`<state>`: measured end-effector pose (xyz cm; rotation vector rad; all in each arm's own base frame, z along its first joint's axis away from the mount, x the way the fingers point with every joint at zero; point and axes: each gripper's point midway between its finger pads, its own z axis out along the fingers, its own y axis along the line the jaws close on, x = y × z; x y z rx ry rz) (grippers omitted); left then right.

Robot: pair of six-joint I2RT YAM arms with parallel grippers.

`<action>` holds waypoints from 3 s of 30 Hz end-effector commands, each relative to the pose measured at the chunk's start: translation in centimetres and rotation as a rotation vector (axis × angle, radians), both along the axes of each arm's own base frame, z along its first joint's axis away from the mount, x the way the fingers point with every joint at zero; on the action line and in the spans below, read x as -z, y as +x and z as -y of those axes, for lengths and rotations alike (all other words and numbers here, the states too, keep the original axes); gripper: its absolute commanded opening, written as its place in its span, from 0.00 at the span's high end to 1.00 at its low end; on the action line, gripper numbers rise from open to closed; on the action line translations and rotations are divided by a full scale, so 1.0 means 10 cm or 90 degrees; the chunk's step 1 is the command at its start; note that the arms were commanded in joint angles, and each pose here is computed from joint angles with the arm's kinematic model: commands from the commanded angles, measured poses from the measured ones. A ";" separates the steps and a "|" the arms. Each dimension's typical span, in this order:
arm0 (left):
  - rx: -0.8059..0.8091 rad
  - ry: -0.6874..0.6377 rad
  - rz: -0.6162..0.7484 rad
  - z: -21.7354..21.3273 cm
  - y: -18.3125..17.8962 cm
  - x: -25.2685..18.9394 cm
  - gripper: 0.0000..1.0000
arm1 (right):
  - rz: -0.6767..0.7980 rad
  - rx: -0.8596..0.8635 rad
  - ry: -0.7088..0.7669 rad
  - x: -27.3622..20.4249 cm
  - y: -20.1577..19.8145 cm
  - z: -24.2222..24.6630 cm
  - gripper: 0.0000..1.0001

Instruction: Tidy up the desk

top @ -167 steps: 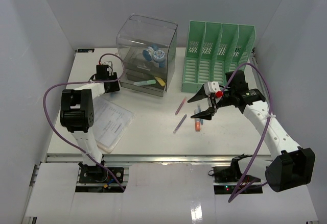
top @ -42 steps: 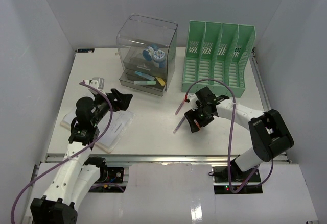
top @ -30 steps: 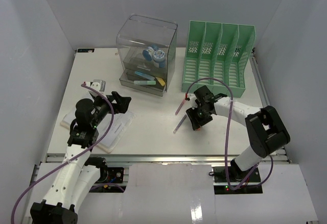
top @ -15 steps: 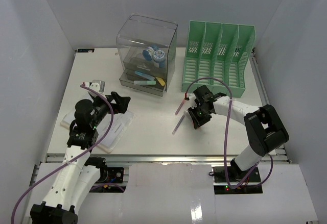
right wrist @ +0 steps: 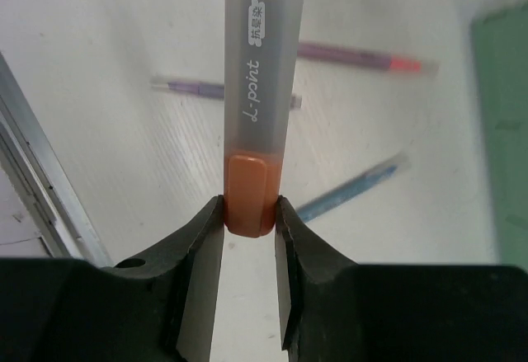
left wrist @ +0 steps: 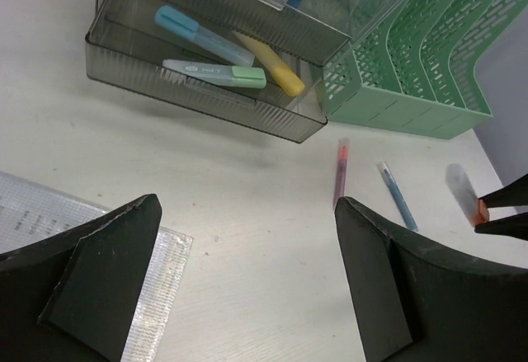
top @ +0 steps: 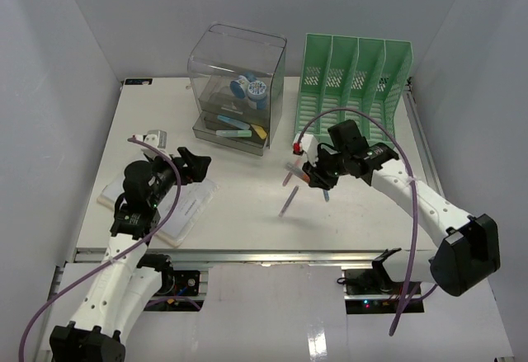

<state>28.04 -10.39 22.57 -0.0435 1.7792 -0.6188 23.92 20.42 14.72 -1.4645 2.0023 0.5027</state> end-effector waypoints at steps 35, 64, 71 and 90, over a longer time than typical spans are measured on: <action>0.010 -0.397 -0.328 0.63 0.75 1.18 0.72 | 0.082 -0.302 0.200 -0.95 0.22 -1.28 0.38; -0.030 -0.435 -0.344 0.88 2.31 1.07 0.59 | 0.093 -0.091 0.329 -0.75 0.07 0.20 0.58; 0.011 -0.415 -0.275 0.82 1.94 0.99 0.41 | 0.085 -0.086 0.327 -0.71 0.09 0.21 0.57; 0.067 -0.480 -0.286 0.97 2.32 1.28 0.51 | 0.069 -0.062 0.322 -0.61 0.16 0.27 0.56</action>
